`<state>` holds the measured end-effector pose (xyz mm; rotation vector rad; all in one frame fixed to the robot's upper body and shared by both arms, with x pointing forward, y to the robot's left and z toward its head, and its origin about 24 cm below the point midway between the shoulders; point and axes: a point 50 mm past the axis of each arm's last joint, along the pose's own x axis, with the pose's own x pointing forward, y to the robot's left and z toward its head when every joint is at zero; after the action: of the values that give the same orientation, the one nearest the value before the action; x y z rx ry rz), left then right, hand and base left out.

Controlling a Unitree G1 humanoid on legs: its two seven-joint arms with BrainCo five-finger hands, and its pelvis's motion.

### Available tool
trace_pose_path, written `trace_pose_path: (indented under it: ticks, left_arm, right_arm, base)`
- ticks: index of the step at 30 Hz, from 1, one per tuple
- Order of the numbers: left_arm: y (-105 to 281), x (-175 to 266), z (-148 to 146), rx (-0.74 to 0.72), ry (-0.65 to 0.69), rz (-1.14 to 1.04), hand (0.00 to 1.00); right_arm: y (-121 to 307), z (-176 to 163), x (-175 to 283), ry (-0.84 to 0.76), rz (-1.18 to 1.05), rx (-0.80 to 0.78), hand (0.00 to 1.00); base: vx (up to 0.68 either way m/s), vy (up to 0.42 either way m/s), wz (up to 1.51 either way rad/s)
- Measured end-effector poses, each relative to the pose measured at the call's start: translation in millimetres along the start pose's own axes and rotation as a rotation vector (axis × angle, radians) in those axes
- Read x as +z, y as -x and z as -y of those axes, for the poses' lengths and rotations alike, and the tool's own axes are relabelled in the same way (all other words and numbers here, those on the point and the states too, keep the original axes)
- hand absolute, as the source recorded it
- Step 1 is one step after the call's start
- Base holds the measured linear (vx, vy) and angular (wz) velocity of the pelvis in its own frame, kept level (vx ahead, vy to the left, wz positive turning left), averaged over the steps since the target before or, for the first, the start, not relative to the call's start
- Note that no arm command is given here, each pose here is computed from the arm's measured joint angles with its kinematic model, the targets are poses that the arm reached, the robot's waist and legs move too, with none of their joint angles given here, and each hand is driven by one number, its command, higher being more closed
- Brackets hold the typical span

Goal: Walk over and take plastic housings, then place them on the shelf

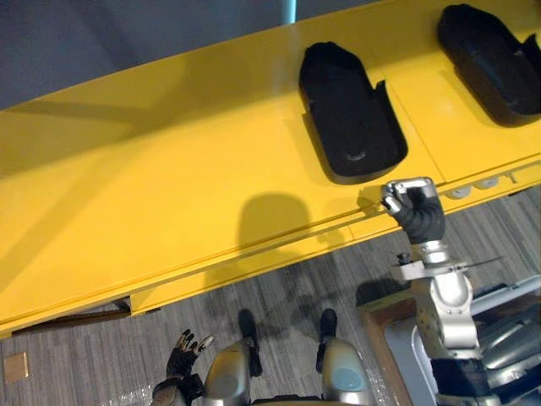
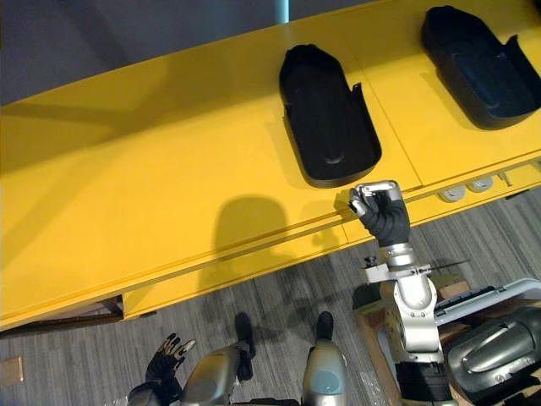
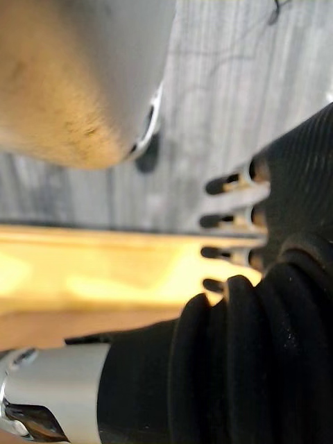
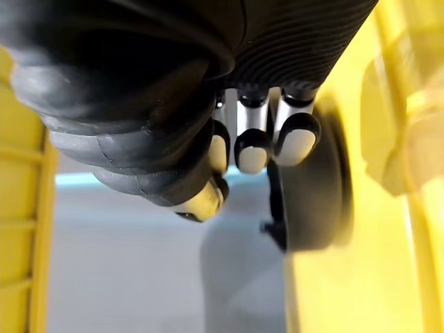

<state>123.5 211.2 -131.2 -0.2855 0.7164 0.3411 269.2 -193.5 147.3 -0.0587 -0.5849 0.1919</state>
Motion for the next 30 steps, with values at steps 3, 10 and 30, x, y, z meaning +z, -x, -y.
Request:
trace_pose_path:
  ticks: [3,10,30]
  left_arm:
    - [0,0,0,-0.001,0.000,-0.002,0.00]
    - [0,-3,0,-0.002,-0.001,-0.037,0.00]
    - [1,-6,13,-0.045,0.001,-0.044,0.00]
  right_arm:
    - [-12,4,1,0.011,0.016,-0.005,1.00]
    - [-29,3,2,0.005,0.022,0.005,1.00]
    - [-51,21,-15,0.064,-0.095,-0.067,1.00]
  base:
    - [0.00,0.005,0.10]
    - [-0.01,0.009,0.13]
    - [-0.01,0.000,0.03]
